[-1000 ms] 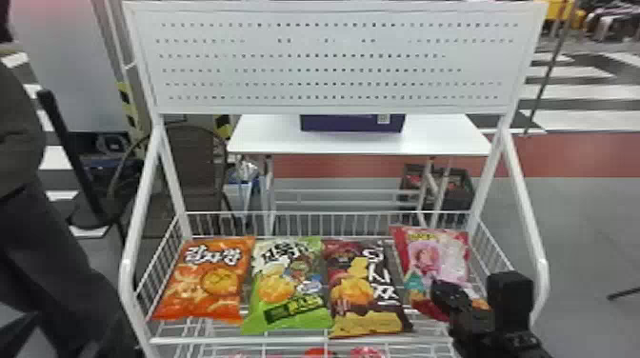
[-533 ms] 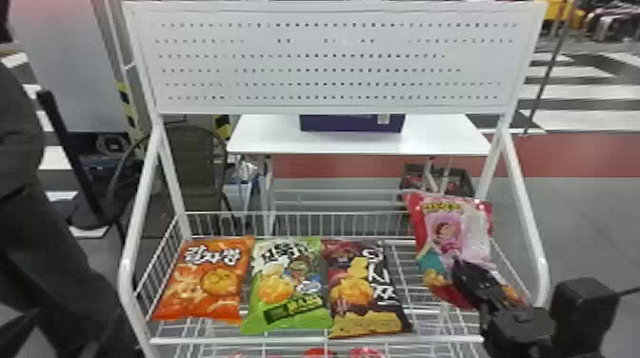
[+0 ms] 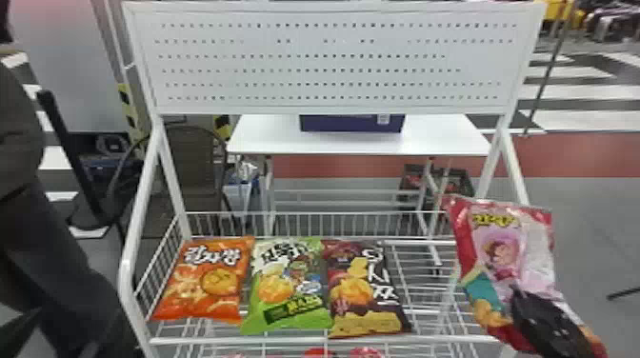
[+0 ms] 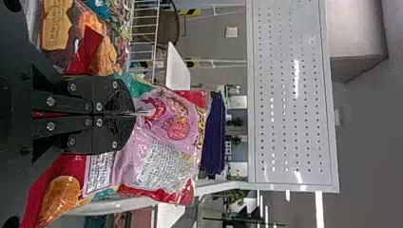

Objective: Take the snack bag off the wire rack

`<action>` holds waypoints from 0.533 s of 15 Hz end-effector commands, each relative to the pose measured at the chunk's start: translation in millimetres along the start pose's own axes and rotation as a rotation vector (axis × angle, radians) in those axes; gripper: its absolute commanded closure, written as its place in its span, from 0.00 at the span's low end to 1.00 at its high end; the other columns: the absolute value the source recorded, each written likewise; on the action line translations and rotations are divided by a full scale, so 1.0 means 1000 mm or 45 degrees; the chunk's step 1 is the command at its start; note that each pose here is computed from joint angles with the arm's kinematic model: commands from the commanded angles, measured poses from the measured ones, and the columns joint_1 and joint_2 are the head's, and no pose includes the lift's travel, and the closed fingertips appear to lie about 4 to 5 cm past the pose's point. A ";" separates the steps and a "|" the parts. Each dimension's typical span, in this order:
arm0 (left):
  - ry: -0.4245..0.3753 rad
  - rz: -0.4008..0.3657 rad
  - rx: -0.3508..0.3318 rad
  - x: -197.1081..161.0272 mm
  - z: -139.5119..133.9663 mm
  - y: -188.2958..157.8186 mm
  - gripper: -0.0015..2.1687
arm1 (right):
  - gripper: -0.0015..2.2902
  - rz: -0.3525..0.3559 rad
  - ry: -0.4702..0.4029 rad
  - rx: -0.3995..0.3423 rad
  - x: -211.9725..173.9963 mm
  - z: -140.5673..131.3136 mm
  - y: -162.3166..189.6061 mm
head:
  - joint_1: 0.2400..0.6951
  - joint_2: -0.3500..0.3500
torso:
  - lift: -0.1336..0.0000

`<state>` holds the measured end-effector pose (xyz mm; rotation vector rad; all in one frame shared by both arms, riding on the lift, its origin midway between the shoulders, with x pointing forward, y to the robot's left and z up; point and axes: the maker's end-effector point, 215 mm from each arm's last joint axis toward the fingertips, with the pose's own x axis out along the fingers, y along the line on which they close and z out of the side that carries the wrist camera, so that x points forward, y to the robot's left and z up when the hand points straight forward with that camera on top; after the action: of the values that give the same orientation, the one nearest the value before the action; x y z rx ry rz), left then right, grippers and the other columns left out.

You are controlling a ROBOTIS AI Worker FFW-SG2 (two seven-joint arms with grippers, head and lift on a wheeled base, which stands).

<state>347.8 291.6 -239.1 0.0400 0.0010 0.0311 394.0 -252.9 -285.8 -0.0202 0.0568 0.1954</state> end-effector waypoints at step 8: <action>-0.008 -0.002 -0.017 0.003 0.002 0.000 0.07 | 0.93 -0.066 0.019 -0.051 -0.031 0.007 -0.029 | 0.57 0.50 | 1.00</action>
<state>351.4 292.1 -237.9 0.0269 -0.0053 0.0297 370.0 -288.5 -278.0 -0.0638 0.0689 0.1426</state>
